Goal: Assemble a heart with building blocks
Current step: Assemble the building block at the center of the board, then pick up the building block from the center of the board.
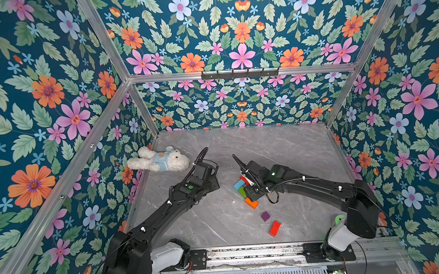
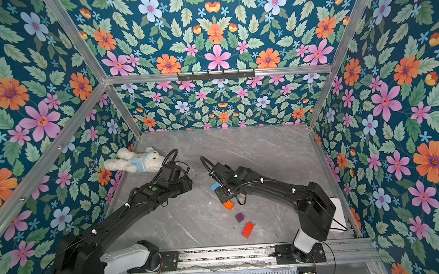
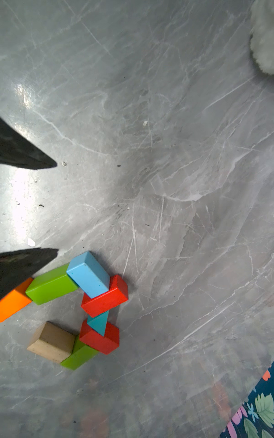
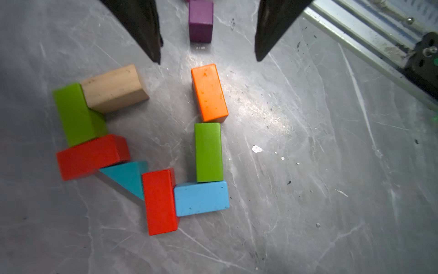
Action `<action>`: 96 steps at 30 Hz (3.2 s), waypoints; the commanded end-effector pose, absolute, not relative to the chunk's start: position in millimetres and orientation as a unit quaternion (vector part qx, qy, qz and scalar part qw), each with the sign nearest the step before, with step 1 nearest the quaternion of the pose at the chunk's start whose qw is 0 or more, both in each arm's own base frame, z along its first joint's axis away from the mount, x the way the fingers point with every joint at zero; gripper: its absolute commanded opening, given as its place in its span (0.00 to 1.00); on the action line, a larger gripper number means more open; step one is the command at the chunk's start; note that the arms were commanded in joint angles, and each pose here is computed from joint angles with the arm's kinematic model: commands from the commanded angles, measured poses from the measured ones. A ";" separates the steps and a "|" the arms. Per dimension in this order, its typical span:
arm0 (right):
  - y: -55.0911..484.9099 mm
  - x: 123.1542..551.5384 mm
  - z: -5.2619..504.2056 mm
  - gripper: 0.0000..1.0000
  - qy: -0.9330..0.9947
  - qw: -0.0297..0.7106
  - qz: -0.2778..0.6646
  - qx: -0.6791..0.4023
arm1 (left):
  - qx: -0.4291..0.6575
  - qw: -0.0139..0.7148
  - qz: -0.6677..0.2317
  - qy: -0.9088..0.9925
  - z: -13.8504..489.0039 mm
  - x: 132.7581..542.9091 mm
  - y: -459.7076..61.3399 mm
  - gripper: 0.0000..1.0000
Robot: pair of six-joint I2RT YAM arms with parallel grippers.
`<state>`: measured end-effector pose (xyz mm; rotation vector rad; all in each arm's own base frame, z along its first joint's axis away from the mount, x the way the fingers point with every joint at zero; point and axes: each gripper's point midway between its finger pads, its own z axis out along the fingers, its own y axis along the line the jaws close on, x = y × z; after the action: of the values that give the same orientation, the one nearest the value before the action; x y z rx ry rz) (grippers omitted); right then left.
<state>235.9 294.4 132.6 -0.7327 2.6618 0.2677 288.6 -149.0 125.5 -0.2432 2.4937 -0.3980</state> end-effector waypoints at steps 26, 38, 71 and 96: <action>290.1 226.0 35.9 0.51 0.958 0.068 0.029 -0.278 | -0.060 0.257 -0.144 0.954 91.1 261.1 -167.5 0.53; 285.5 235.5 31.1 0.44 0.960 0.068 0.022 -0.270 | -0.056 0.259 -0.139 0.954 91.6 261.4 -165.8 0.53; 293.1 234.7 48.1 0.46 0.953 0.093 0.039 -0.286 | -0.054 0.258 -0.140 0.955 88.3 261.6 -166.8 0.56; 39.0 208.9 183.7 0.65 0.944 0.238 0.022 0.226 | 0.427 0.108 -0.145 0.886 64.0 101.5 -425.6 0.63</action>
<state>222.5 45.4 188.4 0.5773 2.5536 0.0909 123.7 -436.3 79.8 1.1229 2.5443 -0.4935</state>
